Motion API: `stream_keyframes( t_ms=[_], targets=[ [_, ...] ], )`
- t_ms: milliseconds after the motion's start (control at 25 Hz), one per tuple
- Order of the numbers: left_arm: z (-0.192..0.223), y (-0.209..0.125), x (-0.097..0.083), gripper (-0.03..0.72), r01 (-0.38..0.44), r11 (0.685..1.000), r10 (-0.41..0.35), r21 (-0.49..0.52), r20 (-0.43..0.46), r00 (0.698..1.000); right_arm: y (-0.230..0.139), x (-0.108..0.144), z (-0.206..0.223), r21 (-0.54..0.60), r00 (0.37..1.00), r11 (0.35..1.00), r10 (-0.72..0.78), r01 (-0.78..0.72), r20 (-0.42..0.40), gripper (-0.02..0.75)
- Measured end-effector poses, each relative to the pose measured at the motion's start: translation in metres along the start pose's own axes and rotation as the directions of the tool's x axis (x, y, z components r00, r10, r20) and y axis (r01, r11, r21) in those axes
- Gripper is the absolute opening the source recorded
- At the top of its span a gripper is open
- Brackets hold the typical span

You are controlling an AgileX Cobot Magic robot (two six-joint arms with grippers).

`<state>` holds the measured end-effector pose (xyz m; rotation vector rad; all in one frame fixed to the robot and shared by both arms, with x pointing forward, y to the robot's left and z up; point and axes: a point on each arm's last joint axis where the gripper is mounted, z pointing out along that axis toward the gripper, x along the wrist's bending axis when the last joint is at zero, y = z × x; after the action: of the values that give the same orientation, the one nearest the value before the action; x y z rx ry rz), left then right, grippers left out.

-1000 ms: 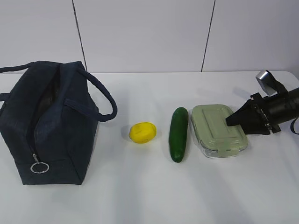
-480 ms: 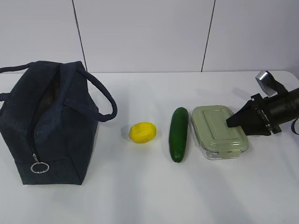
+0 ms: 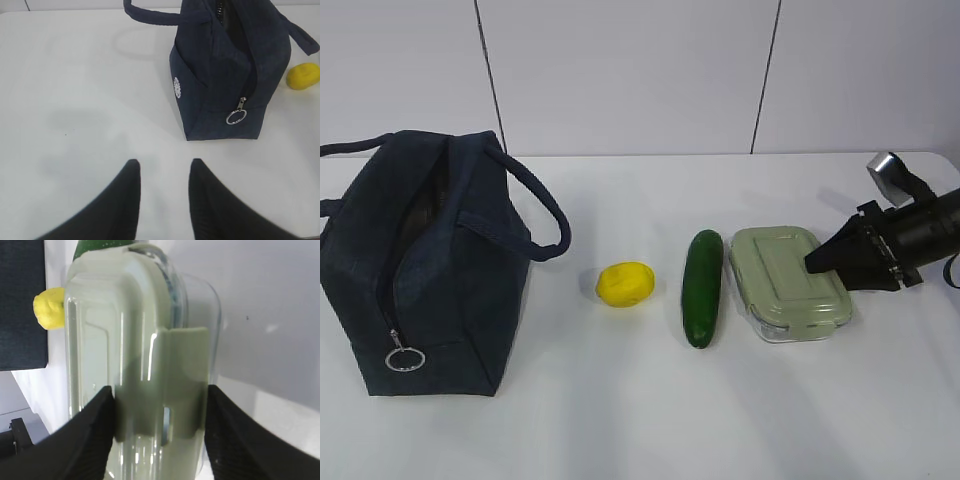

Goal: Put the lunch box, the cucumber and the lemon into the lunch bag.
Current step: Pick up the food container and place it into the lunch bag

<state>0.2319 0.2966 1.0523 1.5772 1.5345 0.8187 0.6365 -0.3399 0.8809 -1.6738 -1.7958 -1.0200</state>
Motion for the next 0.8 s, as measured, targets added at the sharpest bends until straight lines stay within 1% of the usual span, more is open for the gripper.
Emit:
stream_keyframes(
  t_ms=[320,800],
  targets=[
    [0.0,0.0,0.0,0.234,0.0,1.0,0.0,0.0,0.0,1.0,-0.0001,0.0001,0.0,0.001,1.0,1.0,0.005,-0.005,-0.001,0.366],
    [0.0,0.0,0.0,0.234,0.0,1.0,0.0,0.0,0.0,1.0,0.0002,0.0003,0.0,-0.002,1.0,1.0,0.006,-0.006,-0.003,0.351]
  ],
)
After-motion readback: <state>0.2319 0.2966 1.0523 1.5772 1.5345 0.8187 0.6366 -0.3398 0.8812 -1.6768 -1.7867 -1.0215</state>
